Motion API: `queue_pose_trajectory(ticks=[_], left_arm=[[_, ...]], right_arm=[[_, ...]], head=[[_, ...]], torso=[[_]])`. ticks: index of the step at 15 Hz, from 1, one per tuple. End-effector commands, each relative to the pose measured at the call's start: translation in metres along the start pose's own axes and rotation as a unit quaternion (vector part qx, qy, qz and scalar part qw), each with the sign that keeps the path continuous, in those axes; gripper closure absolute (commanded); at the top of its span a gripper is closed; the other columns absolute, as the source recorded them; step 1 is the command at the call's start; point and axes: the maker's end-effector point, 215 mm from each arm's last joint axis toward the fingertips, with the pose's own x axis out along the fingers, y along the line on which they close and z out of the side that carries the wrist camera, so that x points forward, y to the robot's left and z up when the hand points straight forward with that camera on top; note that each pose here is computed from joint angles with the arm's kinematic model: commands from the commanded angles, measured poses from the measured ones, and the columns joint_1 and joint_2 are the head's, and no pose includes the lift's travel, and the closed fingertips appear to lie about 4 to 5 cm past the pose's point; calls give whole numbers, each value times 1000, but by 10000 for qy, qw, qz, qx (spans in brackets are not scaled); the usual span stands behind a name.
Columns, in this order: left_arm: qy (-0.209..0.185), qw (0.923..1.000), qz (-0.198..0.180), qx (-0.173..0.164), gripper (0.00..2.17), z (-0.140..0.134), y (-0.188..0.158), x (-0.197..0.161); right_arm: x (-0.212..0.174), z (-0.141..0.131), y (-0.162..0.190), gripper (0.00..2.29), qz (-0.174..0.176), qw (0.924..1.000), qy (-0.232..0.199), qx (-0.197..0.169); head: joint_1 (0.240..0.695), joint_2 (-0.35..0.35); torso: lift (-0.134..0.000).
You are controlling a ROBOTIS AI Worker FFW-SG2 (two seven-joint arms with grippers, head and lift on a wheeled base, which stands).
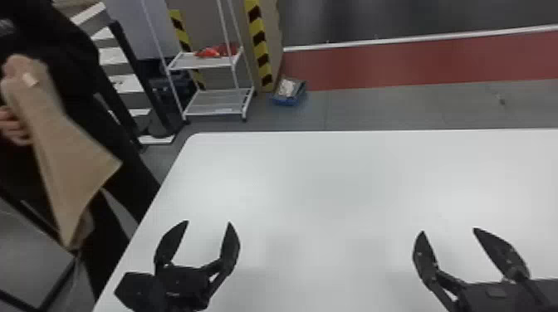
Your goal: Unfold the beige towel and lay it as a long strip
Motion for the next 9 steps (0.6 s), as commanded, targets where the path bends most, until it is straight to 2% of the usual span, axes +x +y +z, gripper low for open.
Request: queue_pose_trajectory(ticks=[1,9], left_arm=[[-2,10000,6,-18,83,0,-1,0],[-8,10000,1,-55,83,0,-1,0]], right_arm=[[0,0,0,205,0,10000,-1,5],[-1,-1,0,205,-8,10000,15,7]], head=[[695,239],[695,237]], torso=[[-111],[-111]])
